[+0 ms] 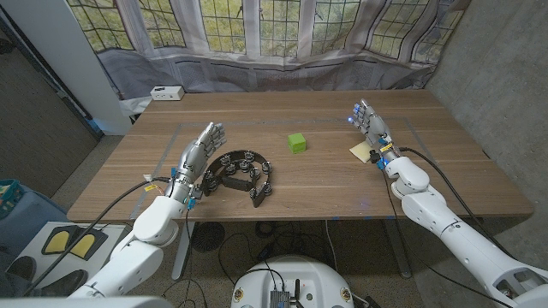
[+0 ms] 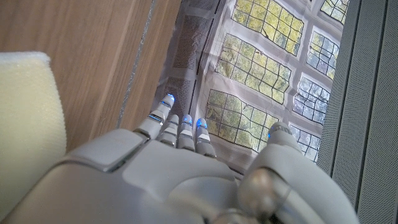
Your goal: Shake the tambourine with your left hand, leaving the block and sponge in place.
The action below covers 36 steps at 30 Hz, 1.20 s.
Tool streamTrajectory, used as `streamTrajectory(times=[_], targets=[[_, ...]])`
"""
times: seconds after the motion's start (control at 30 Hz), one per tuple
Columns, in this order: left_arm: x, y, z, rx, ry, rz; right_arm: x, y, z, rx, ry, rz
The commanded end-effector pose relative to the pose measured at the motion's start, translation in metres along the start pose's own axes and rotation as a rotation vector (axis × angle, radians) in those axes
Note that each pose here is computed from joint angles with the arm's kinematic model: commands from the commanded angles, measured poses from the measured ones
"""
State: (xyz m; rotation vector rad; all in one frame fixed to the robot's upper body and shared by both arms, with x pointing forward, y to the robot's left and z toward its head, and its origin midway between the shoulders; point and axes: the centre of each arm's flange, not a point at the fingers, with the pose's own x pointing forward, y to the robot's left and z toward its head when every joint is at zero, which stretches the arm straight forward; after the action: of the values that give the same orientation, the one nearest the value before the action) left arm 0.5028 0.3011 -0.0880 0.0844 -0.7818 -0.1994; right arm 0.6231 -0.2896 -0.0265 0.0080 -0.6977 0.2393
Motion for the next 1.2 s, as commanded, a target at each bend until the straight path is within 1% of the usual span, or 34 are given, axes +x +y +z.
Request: streamTrajectory(times=[0.03,0.23,0.33,0.4,0.57,0.67,0.73,0.83,0.97,1.07,1.2], targets=[[-0.024,-0.009,0.013,-0.027,-0.002,0.003,0.003,-0.014,0.006,0.005,-0.008,0.028],[-0.042,-0.019,0.022,0.030,-0.011,0.043,-0.001,-0.026,0.013,0.001,-0.006,0.052],[-0.044,-0.020,0.025,0.047,-0.028,0.051,-0.004,-0.031,0.016,-0.005,-0.009,0.042],[-0.043,-0.020,0.025,0.049,-0.040,0.047,-0.006,-0.031,0.017,-0.008,-0.011,0.029],[-0.041,-0.010,0.030,0.105,-0.056,0.049,-0.007,-0.025,0.024,-0.014,-0.028,0.003],[-0.040,-0.005,0.034,0.114,-0.069,0.062,-0.008,-0.020,0.026,-0.018,-0.039,-0.007],[-0.040,-0.001,0.035,0.126,-0.076,0.056,-0.008,-0.017,0.026,-0.021,-0.039,-0.011],[-0.040,0.002,0.038,0.188,-0.078,0.062,-0.011,-0.013,0.025,-0.017,-0.037,-0.018],[-0.041,0.004,0.040,0.239,-0.083,0.073,-0.015,-0.010,0.025,-0.018,-0.033,-0.023],[-0.044,0.005,0.045,0.296,-0.098,0.088,-0.020,-0.006,0.027,-0.024,-0.036,-0.028],[-0.047,0.008,0.047,0.353,-0.139,0.150,-0.025,-0.002,0.031,-0.031,-0.041,-0.035]])
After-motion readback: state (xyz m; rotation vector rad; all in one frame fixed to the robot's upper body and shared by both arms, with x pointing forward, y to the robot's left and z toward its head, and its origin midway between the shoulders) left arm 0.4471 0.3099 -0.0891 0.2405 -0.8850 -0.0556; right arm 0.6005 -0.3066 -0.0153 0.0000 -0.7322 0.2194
